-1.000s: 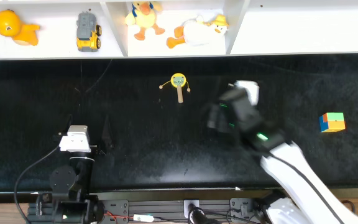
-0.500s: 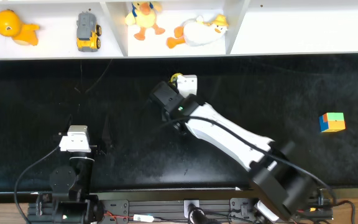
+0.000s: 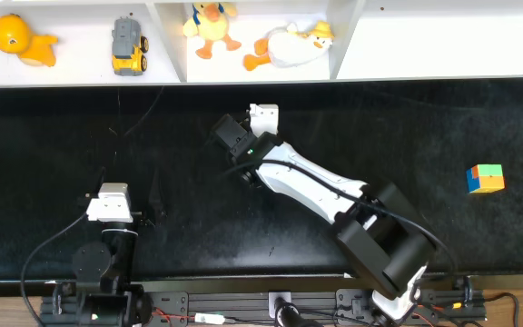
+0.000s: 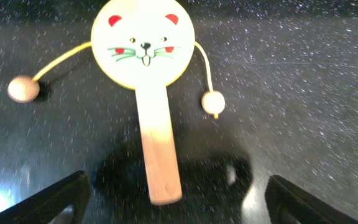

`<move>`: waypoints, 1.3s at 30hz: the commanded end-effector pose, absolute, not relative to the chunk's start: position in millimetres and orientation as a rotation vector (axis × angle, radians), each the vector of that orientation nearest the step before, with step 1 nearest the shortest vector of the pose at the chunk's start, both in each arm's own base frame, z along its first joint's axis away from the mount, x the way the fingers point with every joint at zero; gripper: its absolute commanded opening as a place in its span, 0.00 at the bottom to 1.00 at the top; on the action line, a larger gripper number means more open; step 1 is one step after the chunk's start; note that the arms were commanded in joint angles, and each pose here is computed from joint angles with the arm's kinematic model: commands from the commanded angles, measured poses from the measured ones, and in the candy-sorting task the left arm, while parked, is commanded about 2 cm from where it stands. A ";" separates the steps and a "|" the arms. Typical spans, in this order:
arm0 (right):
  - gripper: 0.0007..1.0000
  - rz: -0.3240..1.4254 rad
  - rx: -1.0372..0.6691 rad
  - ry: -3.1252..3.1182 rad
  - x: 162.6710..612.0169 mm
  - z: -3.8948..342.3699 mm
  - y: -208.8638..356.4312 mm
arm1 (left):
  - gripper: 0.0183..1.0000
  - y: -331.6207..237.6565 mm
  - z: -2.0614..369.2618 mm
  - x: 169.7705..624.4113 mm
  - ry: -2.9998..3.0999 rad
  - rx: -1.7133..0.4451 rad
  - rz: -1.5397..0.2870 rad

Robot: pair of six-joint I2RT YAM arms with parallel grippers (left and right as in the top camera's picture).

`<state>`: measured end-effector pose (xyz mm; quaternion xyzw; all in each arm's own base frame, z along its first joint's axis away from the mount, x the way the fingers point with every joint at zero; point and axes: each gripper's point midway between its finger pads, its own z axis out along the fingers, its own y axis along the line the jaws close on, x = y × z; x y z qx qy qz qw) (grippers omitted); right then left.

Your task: Store Toys

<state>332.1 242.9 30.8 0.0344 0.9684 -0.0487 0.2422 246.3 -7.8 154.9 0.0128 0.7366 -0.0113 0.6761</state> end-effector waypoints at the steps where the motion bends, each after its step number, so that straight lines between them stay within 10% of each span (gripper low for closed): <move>1: 0.86 -0.120 0.122 2.624 344.0 26.5 248.2 | 1.00 -11.6 156.4 245.6 1.648 0.032 -0.051; 6: 0.70 -0.124 0.121 2.627 345.5 17.9 249.8 | 1.00 -11.6 156.3 245.6 1.649 0.032 -0.051; 16: 0.06 -0.072 0.117 2.655 338.3 27.6 252.4 | 1.00 -11.5 156.4 245.6 1.648 0.032 -0.051; 39: 0.04 -0.224 0.143 2.549 271.1 139.5 11.6 | 1.00 -11.6 156.4 245.6 1.648 0.032 -0.051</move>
